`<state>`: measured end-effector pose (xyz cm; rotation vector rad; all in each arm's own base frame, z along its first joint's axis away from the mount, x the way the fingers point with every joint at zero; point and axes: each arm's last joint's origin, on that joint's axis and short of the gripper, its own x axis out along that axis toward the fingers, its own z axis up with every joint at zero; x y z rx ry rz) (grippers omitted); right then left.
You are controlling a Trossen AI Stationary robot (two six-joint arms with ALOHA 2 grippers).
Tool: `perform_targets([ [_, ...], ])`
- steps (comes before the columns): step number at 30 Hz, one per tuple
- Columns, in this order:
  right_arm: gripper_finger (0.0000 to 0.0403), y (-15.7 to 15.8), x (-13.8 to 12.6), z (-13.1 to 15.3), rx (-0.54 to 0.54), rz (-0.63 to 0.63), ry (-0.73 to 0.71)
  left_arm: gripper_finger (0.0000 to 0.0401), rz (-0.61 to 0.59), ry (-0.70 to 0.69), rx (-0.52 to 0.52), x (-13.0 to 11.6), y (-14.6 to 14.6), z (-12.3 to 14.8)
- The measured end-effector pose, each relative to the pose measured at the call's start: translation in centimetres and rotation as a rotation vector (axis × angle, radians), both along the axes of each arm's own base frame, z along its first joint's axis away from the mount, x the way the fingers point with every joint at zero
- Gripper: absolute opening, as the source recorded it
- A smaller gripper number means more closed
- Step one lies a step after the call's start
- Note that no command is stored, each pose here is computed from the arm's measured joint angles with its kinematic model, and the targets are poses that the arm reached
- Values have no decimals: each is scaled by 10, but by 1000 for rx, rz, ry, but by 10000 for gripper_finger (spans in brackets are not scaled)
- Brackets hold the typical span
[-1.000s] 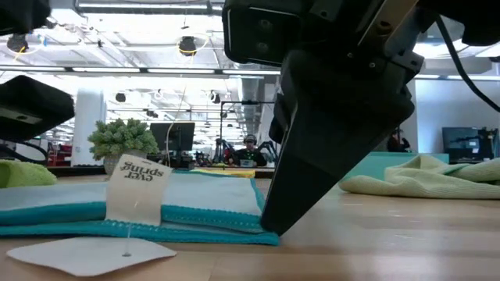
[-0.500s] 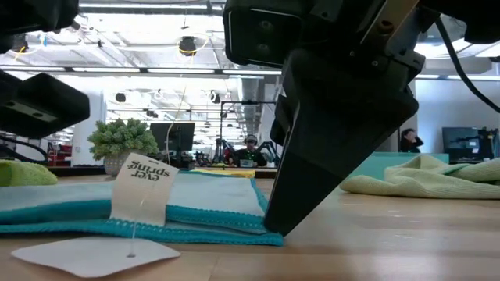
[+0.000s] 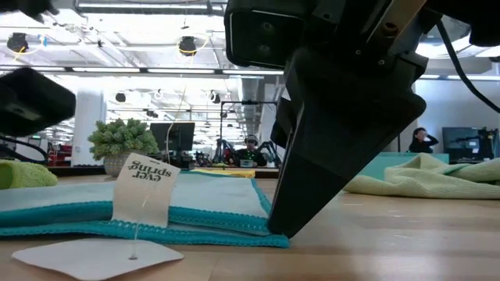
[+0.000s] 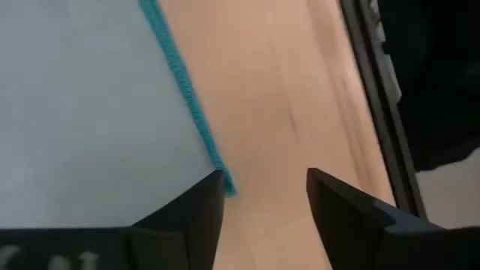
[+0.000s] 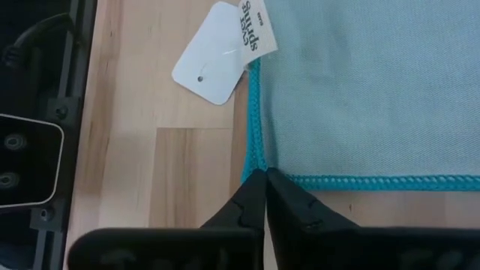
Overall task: Fold microfiber towels
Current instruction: Fold the blue microfiber cloth
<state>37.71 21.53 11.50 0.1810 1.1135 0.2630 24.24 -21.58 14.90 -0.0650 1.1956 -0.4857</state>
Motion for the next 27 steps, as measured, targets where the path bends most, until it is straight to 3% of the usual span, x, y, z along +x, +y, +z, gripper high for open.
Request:
perform_targets([
  [3, 38, 0, 0, 0, -2, 4, -2, 189, -45, -58, 34, -4, -3, 5],
  [8, 46, 1, 2, 2, -1, 27, -32, 182, -120, -187, 206, -15, -12, 5],
  [11, 50, 1, 1, 4, -5, 39, -40, 177, -156, -199, 251, -22, -15, 1],
  [27, 52, 0, 0, 14, -15, 45, -38, 115, -166, -212, 226, -24, -14, -20],
])
